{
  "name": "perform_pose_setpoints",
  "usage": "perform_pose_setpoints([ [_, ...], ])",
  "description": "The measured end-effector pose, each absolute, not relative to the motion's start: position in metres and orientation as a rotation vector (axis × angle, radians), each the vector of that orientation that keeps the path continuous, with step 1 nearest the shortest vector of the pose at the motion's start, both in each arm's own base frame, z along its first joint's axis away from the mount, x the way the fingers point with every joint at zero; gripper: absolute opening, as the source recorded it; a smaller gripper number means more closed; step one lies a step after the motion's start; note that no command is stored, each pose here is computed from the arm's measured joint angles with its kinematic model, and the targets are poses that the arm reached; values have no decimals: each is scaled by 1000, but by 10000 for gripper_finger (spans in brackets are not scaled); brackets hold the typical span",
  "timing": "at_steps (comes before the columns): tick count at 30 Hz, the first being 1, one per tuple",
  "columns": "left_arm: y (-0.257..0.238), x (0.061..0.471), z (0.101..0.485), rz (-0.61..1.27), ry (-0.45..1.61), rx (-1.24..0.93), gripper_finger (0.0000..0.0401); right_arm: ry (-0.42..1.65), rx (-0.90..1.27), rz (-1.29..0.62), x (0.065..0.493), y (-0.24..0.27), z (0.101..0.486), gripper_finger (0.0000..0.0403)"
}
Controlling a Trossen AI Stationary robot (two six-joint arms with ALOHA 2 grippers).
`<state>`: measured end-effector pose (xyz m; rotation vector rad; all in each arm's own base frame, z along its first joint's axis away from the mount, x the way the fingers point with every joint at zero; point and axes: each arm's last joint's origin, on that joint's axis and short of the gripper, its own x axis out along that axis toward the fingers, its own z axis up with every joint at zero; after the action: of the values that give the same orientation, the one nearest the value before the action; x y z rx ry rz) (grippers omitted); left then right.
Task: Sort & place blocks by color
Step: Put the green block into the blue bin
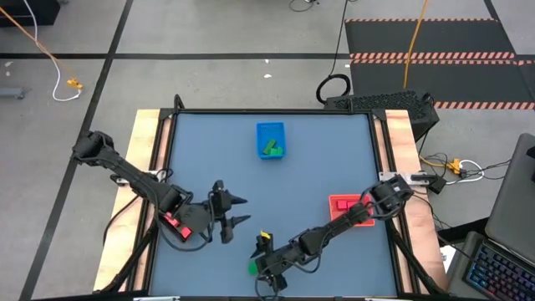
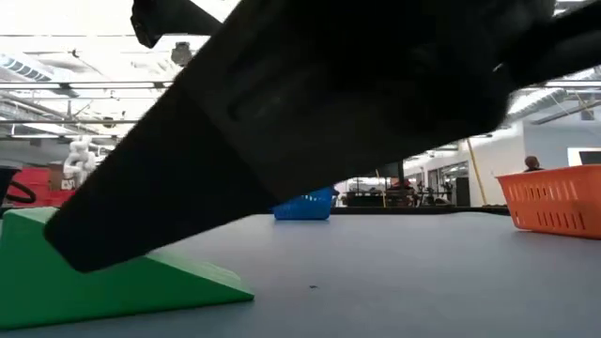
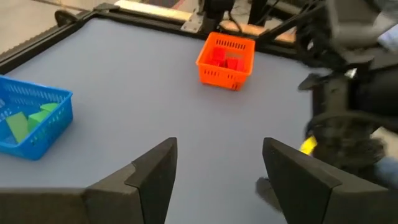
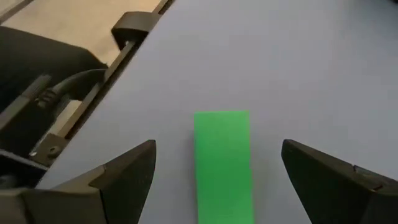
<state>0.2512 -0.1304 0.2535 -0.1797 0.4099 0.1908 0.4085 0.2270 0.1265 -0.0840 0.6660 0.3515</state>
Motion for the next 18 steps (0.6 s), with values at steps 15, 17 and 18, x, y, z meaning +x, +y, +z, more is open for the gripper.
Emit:
perform_pose_setpoints([
  [15,-131,253,256,178,387,-159,239,688,-93,308,411,223,116,231],
  [17,-131,253,256,178,387,-156,239,697,-93,308,410,223,115,181],
  [18,-131,253,256,177,387,-156,239,700,-93,310,410,223,115,153],
])
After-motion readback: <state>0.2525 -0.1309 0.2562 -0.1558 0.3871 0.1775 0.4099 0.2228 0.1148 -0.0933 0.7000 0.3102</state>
